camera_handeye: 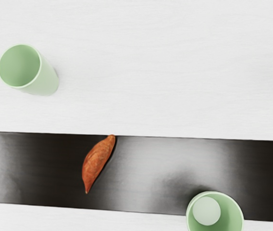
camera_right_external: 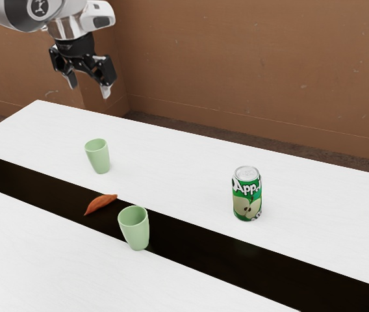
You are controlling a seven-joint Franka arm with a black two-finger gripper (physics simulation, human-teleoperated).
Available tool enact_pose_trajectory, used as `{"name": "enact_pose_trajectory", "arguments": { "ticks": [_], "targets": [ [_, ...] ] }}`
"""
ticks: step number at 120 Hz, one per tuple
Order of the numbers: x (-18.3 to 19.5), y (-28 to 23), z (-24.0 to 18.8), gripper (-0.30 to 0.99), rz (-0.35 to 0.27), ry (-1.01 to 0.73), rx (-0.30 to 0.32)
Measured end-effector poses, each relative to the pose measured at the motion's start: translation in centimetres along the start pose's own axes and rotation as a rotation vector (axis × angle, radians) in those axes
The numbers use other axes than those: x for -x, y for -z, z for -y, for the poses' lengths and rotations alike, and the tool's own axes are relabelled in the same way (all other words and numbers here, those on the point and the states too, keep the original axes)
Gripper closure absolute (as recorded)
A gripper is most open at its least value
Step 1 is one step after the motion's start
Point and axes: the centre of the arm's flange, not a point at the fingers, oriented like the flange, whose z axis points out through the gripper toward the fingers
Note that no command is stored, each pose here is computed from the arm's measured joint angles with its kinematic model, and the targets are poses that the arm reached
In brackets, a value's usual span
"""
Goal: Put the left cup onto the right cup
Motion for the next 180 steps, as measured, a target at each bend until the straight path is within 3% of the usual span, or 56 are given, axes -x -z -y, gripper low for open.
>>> {"name": "enact_pose_trajectory", "arguments": {
  "ticks": [25, 48, 67, 82, 101, 141, 180],
  "targets": [
    [-0.8, -1.5, 0.0, 0.0, 0.006, -0.002, 0.002],
    [-3.4, -9.9, 4.6, 0.0, 0.12, 0.103, 0.026],
    [-3.9, -17.7, 12.5, 0.0, 0.209, 0.251, 0.04],
    [-4.2, -22.1, 13.7, 0.0, 0.245, 0.284, 0.064],
    [-6.0, -26.3, 14.4, 0.0, 0.24, 0.283, 0.064],
    [-12.4, -30.9, 13.7, 0.0, 0.162, 0.228, 0.07],
    [-14.1, -36.2, 15.5, 0.0, 0.157, 0.218, 0.114]
  ]
}}
